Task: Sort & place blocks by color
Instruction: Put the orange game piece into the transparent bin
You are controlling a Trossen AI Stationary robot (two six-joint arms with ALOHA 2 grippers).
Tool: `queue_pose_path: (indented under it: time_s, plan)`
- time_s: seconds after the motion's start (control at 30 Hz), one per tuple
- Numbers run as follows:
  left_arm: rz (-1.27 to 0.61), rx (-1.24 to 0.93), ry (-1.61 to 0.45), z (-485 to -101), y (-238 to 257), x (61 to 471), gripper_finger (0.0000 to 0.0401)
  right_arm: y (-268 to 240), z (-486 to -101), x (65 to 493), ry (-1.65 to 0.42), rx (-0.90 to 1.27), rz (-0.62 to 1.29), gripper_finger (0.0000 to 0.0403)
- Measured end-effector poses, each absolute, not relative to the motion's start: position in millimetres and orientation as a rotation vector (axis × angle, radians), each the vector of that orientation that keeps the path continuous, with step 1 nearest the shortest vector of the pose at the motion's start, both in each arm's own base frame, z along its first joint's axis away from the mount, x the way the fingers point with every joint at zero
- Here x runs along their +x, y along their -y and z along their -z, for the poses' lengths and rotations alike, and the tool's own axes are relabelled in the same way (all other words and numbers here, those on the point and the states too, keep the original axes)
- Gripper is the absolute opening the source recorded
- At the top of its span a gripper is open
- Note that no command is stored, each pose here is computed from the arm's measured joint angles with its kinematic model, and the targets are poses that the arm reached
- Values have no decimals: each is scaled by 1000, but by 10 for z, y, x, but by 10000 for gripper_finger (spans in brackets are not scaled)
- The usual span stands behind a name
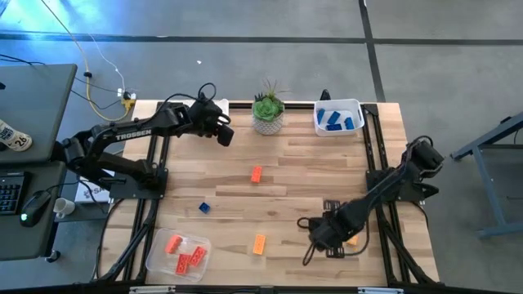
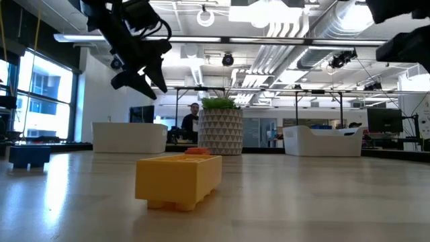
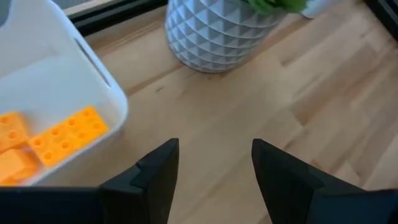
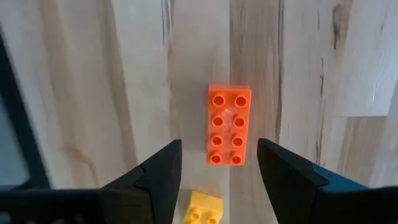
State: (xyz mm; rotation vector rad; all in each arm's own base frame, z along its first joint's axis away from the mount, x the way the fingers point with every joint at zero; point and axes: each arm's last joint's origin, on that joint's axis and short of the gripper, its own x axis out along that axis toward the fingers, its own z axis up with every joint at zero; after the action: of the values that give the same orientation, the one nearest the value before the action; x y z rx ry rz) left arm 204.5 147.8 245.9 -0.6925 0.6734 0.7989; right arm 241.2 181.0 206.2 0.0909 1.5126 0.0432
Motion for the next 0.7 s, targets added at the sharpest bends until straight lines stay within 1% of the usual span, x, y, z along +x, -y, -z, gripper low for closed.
queue_pose_path:
  time_s: [0.27, 0.5, 0.7]
  plan:
    - [-764, -679, -661, -2508, -1350, 2095, 188, -1910, -1807, 2436, -1582, 34, -9, 195]
    - [-735, -666, -671, -2508, -1280, 2138, 188, -1884, -1577, 2512, -1656, 32, 63, 195]
    - [-731, -674, -670, -2507, -1252, 2154, 188, -1853, -1459, 2532, -1673, 31, 80, 195]
